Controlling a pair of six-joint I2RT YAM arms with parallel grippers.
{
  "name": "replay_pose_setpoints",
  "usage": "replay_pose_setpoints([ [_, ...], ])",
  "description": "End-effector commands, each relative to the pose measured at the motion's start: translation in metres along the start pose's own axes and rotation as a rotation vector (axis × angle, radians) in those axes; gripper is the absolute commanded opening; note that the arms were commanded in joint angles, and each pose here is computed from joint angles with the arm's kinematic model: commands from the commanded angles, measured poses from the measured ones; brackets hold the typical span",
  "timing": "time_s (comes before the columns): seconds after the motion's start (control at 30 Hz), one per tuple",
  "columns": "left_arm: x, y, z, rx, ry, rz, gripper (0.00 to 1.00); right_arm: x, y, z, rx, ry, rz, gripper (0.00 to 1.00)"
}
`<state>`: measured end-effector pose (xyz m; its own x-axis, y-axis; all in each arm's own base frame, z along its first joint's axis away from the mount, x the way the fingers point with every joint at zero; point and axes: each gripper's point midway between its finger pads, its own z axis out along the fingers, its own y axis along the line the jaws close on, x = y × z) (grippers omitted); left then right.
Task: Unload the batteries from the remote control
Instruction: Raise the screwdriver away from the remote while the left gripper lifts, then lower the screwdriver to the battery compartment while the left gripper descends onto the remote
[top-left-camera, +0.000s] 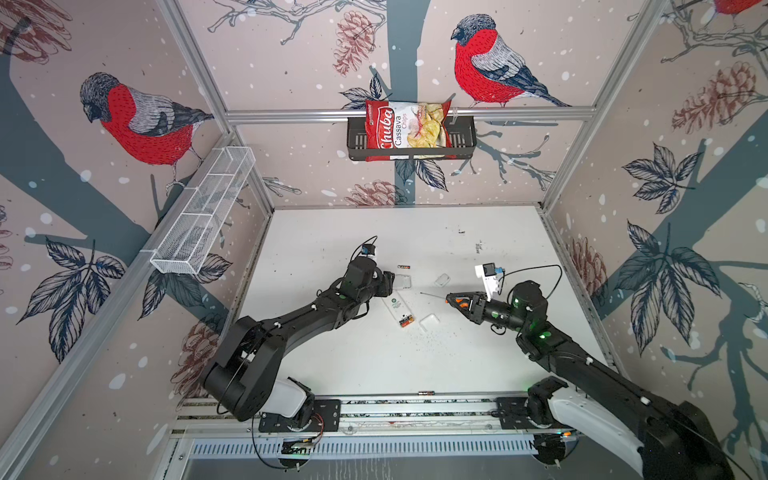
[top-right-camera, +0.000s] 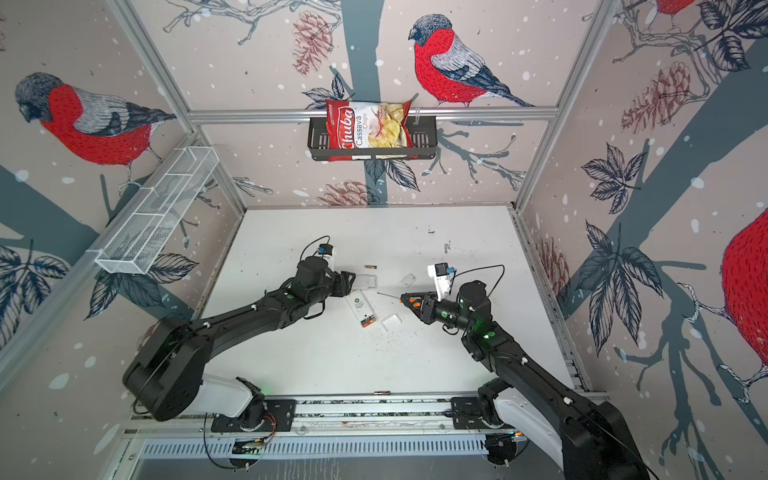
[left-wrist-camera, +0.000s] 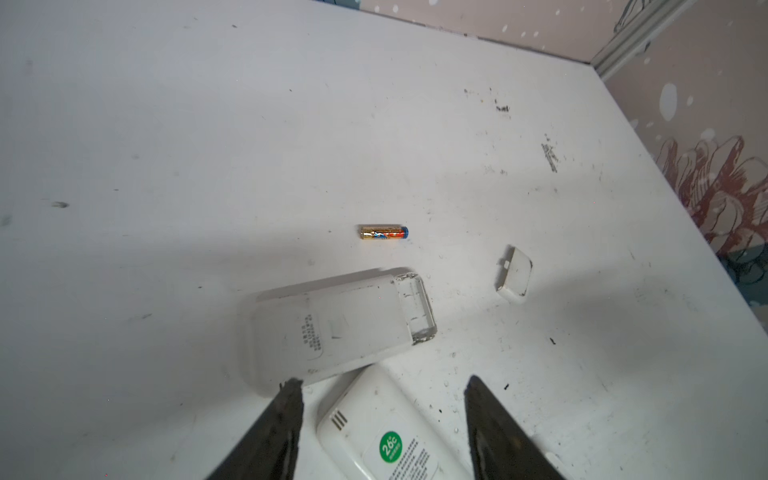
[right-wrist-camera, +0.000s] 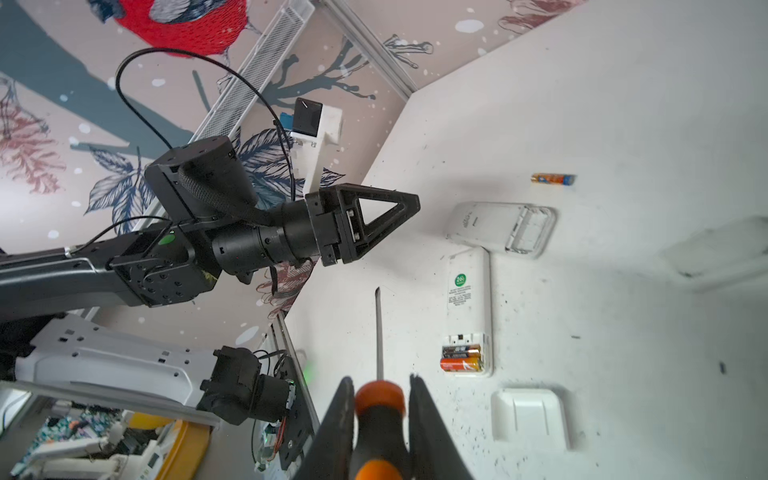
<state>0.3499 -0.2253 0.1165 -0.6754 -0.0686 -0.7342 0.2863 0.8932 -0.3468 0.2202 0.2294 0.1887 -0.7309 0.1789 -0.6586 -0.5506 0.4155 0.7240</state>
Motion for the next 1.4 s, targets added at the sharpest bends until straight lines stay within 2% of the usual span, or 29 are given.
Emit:
replay_pose_setpoints([
  [0.0, 0.021, -0.009, 0.012, 0.056, 0.114, 0.063, 0.58, 0.012, -0.01, -0.005, 0.028, 0.063, 0.156, 0.0],
  [0.07, 0.028, -0.009, 0.021, 0.037, 0.156, 0.097, 0.55, 0.013, -0.017, -0.008, 0.038, 0.071, 0.208, 0.0],
  [0.27, 0.046, -0.011, 0.037, -0.042, 0.251, 0.207, 0.54, 0.019, -0.035, -0.013, 0.072, 0.092, 0.278, 0.0],
  [0.5, 0.064, 0.002, 0.047, -0.096, 0.316, 0.229, 0.54, 0.027, -0.046, -0.013, 0.123, 0.122, 0.285, 0.0],
  [0.8, 0.087, 0.016, 0.037, -0.116, 0.35, 0.22, 0.53, 0.041, -0.06, -0.013, 0.172, 0.163, 0.279, 0.0],
  [1.2, 0.085, 0.012, 0.011, -0.077, 0.288, 0.172, 0.5, 0.061, -0.079, 0.0, 0.261, 0.255, 0.275, 0.0],
  [1.37, 0.075, 0.01, 0.004, -0.074, 0.25, 0.159, 0.51, 0.057, -0.078, 0.009, 0.269, 0.251, 0.27, 0.0],
])
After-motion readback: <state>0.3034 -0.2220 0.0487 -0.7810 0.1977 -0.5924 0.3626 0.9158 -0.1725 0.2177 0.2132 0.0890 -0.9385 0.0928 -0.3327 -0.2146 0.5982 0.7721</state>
